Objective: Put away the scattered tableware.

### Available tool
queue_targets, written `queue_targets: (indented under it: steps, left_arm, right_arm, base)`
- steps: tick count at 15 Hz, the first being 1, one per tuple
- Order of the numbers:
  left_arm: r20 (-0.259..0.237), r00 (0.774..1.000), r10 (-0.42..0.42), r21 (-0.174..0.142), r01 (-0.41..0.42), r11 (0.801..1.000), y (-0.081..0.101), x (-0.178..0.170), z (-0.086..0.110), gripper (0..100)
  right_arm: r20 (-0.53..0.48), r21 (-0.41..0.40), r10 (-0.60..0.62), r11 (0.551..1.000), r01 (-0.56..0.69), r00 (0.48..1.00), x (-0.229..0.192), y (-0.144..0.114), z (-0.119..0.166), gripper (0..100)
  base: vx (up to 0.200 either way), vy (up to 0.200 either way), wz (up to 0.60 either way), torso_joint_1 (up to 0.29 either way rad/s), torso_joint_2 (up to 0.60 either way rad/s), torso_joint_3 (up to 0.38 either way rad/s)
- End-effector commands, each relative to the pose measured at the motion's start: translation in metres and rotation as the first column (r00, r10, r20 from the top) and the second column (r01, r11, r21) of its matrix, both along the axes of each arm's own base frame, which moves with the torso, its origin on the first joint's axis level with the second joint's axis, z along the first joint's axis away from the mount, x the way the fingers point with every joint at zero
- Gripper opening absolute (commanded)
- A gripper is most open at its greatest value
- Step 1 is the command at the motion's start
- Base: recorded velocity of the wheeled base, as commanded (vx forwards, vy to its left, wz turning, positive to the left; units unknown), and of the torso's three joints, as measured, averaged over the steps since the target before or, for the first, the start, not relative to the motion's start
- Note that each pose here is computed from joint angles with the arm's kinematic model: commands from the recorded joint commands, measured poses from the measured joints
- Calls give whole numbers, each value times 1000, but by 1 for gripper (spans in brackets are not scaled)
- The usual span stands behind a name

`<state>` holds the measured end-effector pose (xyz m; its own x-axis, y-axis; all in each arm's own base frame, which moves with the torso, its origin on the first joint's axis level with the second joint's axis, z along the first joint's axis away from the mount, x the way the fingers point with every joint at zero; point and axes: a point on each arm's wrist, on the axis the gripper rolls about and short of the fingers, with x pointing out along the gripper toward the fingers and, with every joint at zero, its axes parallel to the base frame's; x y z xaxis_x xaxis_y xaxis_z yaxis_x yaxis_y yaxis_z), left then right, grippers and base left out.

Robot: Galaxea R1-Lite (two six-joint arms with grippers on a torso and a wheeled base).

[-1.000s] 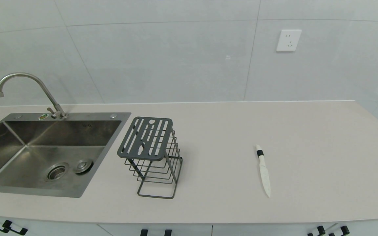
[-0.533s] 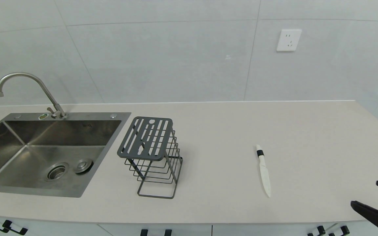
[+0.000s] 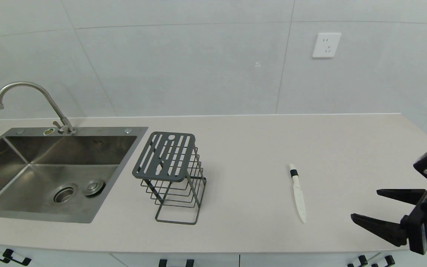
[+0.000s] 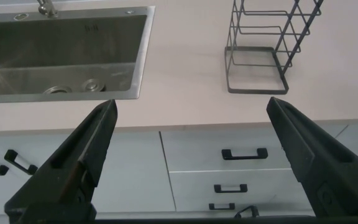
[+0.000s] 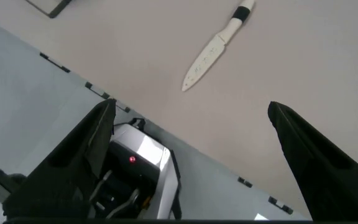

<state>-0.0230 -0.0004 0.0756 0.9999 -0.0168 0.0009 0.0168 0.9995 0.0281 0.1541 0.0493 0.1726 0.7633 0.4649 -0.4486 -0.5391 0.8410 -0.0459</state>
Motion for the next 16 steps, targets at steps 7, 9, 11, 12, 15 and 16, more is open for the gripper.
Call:
queue_targets:
  steps: [7,9,11,12,15,16]
  left_arm:
    - [-1,1000,0,1,0,1000,0,0,0,100]
    - [-1,1000,0,1,0,1000,0,0,0,100]
    - [-1,1000,0,1,0,1000,0,0,0,100]
    - [-1,1000,0,1,0,1000,0,0,0,100]
    - [-1,1000,0,0,0,1000,0,0,0,100]
    - [-1,1000,0,0,0,1000,0,0,0,100]
  right_arm:
    - [-215,70,-209,971,229,954,63,77,-14,100]
    - [-252,33,-257,961,274,933,72,81,-28,100]
    - [-267,12,-283,955,297,921,82,83,-37,100]
    - [-263,3,-302,950,313,916,90,84,-41,100]
    - [-247,-39,-358,932,360,900,106,86,-54,100]
    - [-244,-42,-364,930,366,899,109,88,-58,100]
  base:
    - [0,0,0,0,0,0]
    - [0,0,0,0,0,0]
    - [0,0,0,0,0,0]
    - [0,0,0,0,0,0]
    - [0,0,0,0,0,0]
    - [0,0,0,0,0,0]
